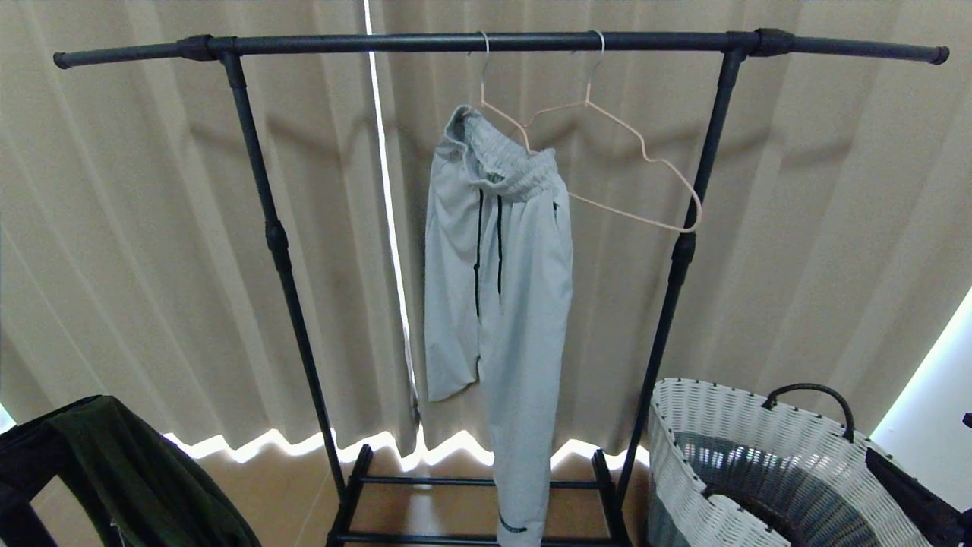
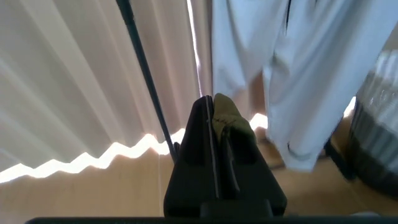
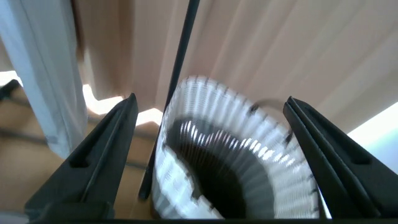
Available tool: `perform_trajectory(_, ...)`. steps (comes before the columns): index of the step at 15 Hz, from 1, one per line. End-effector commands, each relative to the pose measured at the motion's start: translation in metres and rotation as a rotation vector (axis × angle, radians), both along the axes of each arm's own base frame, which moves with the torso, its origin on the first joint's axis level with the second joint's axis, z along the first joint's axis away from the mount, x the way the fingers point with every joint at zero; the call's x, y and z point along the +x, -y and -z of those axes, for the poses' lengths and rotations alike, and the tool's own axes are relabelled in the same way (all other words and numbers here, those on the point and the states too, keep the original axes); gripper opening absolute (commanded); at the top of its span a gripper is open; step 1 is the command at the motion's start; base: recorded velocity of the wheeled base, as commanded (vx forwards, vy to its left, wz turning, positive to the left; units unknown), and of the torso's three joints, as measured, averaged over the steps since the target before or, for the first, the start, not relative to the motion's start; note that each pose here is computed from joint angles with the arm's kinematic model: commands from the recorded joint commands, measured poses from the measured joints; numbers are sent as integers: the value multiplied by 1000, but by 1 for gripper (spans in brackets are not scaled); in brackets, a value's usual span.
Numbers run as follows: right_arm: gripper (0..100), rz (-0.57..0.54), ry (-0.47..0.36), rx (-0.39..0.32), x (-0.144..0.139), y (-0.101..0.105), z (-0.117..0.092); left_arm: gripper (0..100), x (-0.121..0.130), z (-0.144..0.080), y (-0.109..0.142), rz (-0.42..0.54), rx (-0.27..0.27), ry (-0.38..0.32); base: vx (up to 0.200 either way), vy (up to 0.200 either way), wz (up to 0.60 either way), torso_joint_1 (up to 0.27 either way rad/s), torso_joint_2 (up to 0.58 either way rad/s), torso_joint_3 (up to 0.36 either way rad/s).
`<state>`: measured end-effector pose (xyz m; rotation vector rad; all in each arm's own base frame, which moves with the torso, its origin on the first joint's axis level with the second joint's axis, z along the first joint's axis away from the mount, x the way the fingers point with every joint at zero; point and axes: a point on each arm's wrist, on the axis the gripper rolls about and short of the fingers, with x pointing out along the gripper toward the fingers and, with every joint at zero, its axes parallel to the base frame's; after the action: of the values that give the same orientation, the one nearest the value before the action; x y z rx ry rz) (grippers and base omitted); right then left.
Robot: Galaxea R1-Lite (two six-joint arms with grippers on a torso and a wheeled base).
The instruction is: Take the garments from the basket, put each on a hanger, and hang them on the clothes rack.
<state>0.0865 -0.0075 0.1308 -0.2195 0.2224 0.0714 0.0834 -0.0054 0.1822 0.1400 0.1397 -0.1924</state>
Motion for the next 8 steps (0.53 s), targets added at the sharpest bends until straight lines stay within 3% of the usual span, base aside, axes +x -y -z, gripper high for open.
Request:
perform_trajectory(1, 100, -2, -1, 0, 0, 0, 0, 0, 1, 1, 0, 1, 1, -7, 0, 0, 0, 178, -515, -286)
perform_trajectory(8, 100, -2, 0, 0, 0, 0, 0, 0, 0, 2, 0, 0, 1, -10, 0, 0, 0, 188, -468, -283)
